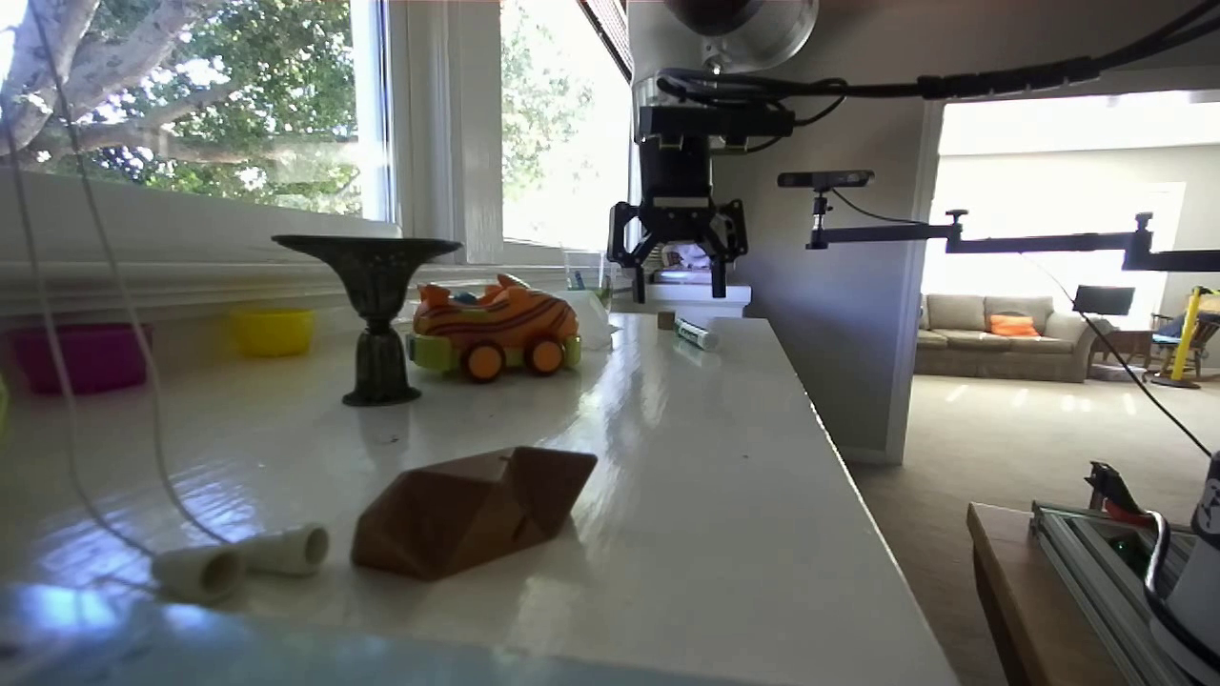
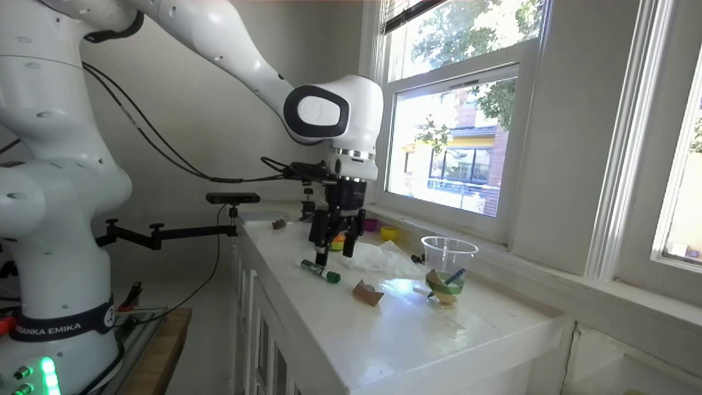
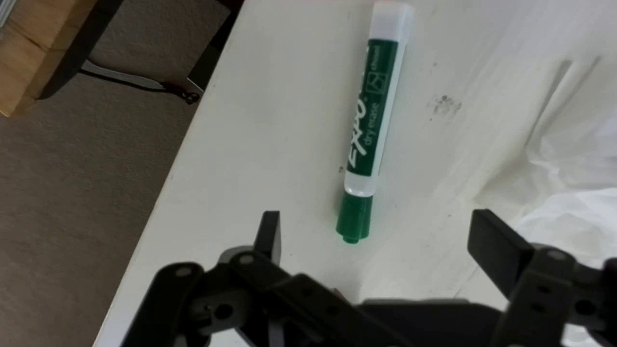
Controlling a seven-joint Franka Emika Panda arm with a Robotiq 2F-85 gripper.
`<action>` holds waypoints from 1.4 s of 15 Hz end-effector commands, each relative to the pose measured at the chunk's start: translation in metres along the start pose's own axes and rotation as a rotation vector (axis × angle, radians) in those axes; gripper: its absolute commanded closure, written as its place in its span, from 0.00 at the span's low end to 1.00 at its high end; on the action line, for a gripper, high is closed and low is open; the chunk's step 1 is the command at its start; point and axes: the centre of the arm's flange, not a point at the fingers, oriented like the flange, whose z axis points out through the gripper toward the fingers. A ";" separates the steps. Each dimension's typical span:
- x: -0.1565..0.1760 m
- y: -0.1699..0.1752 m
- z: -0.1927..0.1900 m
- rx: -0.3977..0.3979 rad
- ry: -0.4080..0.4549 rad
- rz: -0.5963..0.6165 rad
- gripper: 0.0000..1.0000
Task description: Put the marker into the plastic cup
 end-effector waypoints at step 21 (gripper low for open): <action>-0.019 0.030 0.024 0.065 0.117 0.041 0.56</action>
